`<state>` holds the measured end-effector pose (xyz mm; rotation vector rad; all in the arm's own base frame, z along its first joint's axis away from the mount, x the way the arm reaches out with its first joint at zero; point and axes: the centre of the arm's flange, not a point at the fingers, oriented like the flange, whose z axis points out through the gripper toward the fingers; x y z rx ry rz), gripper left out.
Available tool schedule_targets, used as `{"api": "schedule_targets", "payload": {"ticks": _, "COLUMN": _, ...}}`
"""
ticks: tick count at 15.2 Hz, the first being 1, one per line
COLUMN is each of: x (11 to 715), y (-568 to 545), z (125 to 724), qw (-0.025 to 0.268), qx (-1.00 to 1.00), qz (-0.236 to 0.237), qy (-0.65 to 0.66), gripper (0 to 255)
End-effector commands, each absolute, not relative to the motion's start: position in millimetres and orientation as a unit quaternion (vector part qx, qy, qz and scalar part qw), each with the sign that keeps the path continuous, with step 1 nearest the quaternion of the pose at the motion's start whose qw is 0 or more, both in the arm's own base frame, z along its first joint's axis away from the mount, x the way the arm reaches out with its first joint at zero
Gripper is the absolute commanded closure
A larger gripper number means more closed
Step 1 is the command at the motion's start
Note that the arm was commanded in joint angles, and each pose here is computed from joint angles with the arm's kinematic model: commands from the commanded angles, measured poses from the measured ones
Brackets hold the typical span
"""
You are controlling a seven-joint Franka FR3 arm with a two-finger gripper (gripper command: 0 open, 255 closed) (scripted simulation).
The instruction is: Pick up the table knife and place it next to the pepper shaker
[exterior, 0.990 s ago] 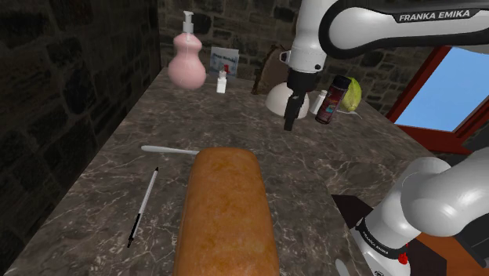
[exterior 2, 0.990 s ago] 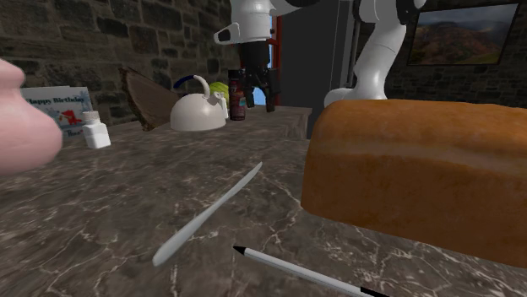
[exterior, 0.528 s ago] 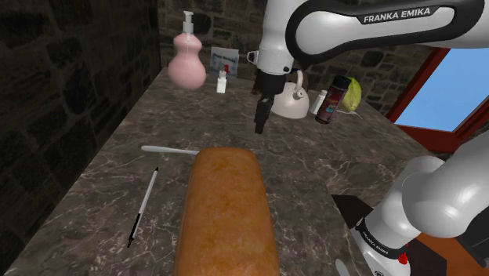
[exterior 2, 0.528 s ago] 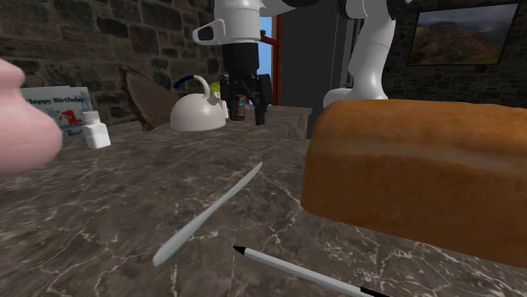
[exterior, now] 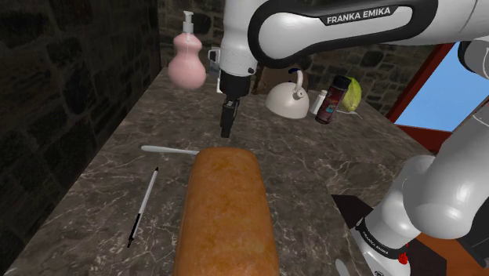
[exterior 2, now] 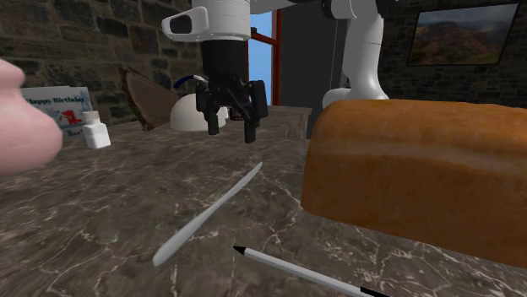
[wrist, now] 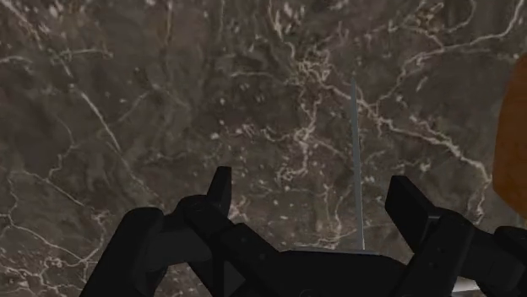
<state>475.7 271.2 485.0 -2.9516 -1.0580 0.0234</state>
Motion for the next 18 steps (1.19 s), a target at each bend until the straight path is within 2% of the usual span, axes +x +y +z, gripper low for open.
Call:
{"api": "schedule_targets", "payload": {"ticks": 1, "x": 485, "y": 295, "z": 482, "qw": 0.005, "qx": -0.934, "qz": 0.000, "qy": -0.358, "gripper": 0}}
{"api": "schedule_targets", "payload": {"ticks": 8, "x": 504, "y": 380, "z": 478, "qw": 0.010, "qx": -0.903, "qz": -0.024, "qy": -0.429, "gripper": 0}}
{"api": "schedule_targets", "payload": {"ticks": 18, "x": 505, "y": 383, "z": 438, "qw": 0.010, "qx": -0.902, "qz": -0.024, "qy": -0.430, "gripper": 0}}
